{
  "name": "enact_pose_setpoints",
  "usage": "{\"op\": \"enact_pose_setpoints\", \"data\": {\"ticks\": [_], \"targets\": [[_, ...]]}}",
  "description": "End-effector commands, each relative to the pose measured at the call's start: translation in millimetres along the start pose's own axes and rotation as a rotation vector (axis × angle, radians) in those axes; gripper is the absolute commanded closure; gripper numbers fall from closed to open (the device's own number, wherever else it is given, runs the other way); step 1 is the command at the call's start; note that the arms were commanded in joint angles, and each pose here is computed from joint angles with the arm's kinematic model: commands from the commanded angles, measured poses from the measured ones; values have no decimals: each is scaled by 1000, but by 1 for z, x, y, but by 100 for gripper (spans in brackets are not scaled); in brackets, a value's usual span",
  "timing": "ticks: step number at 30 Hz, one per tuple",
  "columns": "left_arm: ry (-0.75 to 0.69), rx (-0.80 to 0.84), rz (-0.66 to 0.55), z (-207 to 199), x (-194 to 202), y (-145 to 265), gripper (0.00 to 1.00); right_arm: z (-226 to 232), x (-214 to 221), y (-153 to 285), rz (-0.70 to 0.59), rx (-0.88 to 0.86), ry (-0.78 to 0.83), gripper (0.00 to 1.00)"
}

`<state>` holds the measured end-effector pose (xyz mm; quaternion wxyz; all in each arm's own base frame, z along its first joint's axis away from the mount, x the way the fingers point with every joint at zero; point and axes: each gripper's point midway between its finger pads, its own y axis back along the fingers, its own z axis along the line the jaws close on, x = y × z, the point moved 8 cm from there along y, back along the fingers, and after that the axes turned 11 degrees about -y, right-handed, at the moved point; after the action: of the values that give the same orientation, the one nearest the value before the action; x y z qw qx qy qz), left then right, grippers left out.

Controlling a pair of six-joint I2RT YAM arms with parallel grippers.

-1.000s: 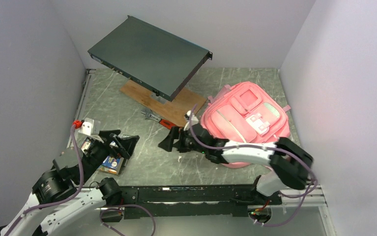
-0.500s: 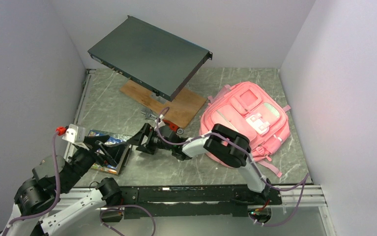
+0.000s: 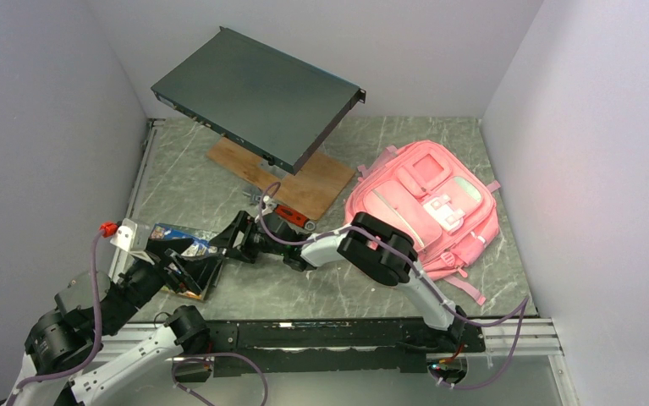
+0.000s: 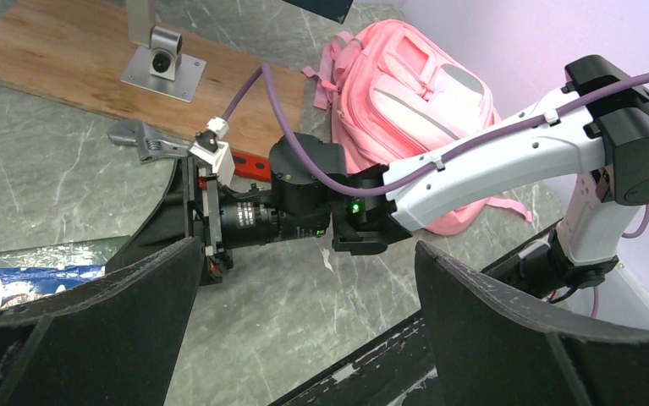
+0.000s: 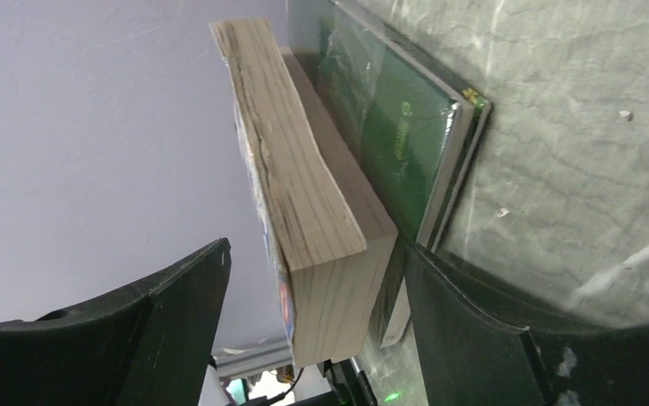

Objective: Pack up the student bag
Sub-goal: Pick up the book from the center of the board.

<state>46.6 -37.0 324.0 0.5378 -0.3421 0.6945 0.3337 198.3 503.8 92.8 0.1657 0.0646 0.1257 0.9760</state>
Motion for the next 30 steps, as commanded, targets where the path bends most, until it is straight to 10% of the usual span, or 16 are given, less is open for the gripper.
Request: {"op": "enact_pose_setpoints", "data": {"ticks": [1, 17, 24, 30], "targets": [[10, 17, -37, 0, -5, 5, 0, 12, 0, -8, 19, -40, -11, 26], [25, 12, -19, -2, -1, -1, 0, 12, 2, -9, 52, -79, -34, 52], [25, -35, 19, 1, 4, -6, 0, 26, -2, 7, 70, -140, 6, 100], [-1, -96, 92, 3, 16, -18, 0, 59, 0, 50, 102, -184, 29, 100]]}}
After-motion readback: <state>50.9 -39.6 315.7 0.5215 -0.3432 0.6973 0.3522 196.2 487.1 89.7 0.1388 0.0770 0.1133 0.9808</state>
